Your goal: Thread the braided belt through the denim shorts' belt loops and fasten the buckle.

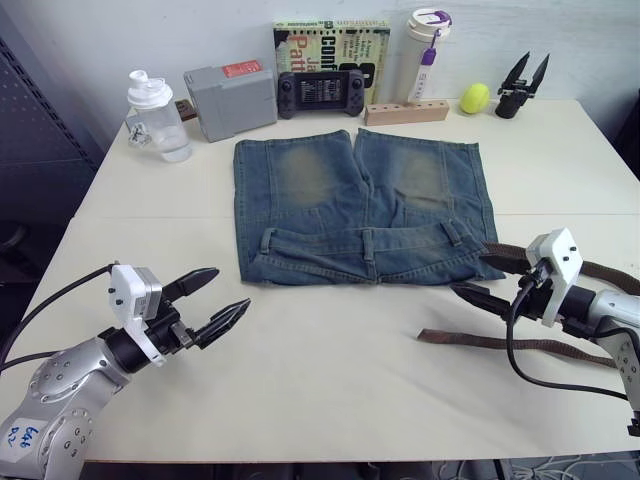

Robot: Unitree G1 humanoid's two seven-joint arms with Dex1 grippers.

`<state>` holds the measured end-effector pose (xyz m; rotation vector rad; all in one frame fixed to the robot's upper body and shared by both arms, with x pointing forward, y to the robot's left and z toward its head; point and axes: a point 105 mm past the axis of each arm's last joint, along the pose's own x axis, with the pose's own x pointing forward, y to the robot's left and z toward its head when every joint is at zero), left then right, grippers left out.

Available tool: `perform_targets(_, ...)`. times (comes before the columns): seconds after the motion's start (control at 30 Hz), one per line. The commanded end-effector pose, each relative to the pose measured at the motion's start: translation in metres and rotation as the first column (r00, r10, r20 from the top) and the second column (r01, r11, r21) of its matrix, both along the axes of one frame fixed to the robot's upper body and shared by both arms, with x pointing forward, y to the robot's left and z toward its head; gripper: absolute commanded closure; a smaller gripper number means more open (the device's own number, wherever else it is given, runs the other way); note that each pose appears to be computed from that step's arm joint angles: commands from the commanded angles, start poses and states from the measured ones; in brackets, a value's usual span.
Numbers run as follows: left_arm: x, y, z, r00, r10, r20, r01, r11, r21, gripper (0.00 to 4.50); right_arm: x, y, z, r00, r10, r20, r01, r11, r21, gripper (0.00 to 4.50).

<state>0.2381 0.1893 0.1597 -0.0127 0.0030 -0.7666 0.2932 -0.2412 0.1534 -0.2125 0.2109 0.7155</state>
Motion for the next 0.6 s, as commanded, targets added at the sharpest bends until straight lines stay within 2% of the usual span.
perform_targets(0.03, -0.005, -0.006, 0.011, 0.998, -0.038, 0.047, 0.037, 0.999, 0.013, 0.0, 0.002, 0.002, 0.013, 0.998, 0.017, 0.058, -0.018, 1.0, 0.001, 0.03)
perform_targets(0.33, 0.002, -0.003, 0.013, 0.998, -0.023, 0.066, 0.021, 1.0, 0.018, 0.0, 0.005, -0.01, 0.018, 0.994, -0.052, 0.098, 0.049, 0.998, 0.029, 0.03)
perform_targets(0.6, 0.006, -0.007, 0.014, 0.996, -0.042, 0.074, 0.039, 0.999, 0.03, 0.0, 0.003, -0.009, 0.022, 0.992, -0.057, 0.114, 0.051, 0.997, 0.055, 0.03)
